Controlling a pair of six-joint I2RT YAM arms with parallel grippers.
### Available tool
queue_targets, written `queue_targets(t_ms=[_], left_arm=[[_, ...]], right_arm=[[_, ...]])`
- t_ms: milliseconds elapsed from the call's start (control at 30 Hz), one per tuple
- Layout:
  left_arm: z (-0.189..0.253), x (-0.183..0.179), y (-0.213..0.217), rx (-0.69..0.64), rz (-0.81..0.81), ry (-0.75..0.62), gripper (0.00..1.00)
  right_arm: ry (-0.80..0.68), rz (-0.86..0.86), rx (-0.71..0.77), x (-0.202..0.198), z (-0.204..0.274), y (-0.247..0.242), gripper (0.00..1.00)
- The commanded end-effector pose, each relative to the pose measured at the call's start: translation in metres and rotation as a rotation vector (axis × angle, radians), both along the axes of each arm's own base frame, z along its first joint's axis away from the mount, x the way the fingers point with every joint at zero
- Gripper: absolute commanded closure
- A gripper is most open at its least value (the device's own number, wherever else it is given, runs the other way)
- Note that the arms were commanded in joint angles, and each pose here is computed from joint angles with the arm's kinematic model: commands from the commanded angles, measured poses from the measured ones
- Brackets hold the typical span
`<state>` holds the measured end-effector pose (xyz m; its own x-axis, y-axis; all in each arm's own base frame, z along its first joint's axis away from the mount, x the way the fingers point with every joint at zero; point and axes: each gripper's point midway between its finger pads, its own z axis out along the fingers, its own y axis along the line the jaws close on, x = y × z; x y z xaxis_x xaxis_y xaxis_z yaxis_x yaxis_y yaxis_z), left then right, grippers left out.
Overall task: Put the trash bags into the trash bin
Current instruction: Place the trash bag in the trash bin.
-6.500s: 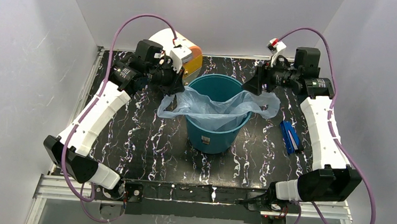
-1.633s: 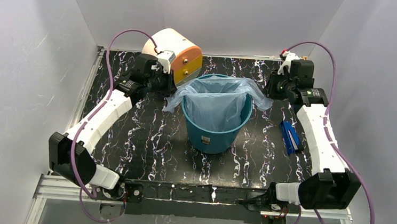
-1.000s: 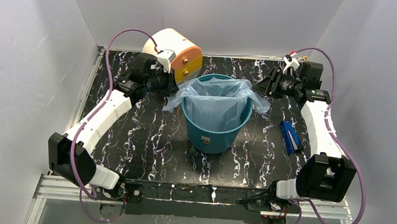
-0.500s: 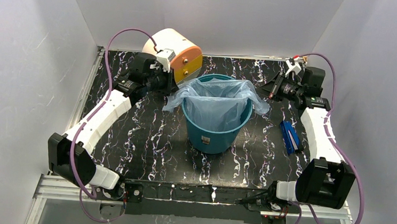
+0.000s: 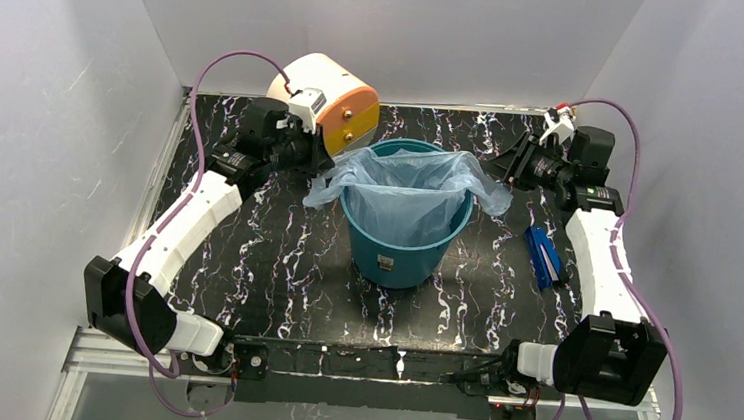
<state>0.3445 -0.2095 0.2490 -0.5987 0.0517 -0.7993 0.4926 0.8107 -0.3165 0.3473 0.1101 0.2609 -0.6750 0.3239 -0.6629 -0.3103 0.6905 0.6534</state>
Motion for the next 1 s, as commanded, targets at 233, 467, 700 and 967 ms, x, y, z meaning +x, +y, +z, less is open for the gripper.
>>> queue_targets(t_ms=[233, 467, 700, 967], left_arm=[[0.044, -0.005, -0.008, -0.089, -0.063, -0.108, 1.0], [0.071, -0.002, -0.01, -0.105, -0.076, -0.173, 1.0], [0.076, -0.002, -0.008, -0.102, -0.071, -0.185, 1.0], [0.08, -0.006, -0.006, -0.105, -0.069, -0.193, 1.0]], right_arm=[[-0.283, 0.05, -0.021, 0.002, 0.073, 0.002, 0.48], [-0.469, 0.13, -0.251, 0.01, 0.08, -0.004, 0.33], [-0.563, 0.324, -0.223, 0.006, 0.083, 0.015, 0.26], [-0.392, 0.503, -0.034, -0.004, 0.069, 0.034, 0.25]])
